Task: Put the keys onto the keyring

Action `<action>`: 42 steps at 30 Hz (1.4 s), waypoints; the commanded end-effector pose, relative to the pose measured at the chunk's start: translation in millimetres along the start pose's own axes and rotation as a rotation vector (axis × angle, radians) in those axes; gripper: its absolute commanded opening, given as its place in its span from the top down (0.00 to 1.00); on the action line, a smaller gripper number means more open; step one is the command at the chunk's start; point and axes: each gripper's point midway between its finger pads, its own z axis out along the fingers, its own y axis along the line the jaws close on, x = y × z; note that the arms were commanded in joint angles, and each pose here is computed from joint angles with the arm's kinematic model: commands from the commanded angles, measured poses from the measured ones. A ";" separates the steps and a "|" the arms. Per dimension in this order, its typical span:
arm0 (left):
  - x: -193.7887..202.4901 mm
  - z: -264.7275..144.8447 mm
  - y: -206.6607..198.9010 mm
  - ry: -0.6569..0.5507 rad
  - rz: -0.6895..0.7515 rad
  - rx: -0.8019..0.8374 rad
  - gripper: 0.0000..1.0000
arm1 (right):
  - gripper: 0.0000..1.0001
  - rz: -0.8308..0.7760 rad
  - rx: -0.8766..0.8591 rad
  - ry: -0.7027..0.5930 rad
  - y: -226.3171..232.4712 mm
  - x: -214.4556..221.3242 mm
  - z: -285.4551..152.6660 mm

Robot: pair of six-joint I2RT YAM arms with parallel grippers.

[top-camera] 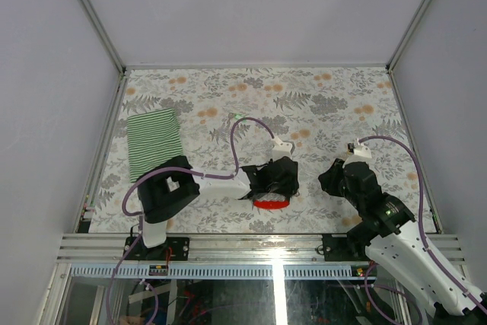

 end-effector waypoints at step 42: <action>-25.6 3.4 -4.2 -0.088 0.094 -0.032 0.82 | 0.71 -0.002 -0.053 -0.030 13.6 -13.7 -4.8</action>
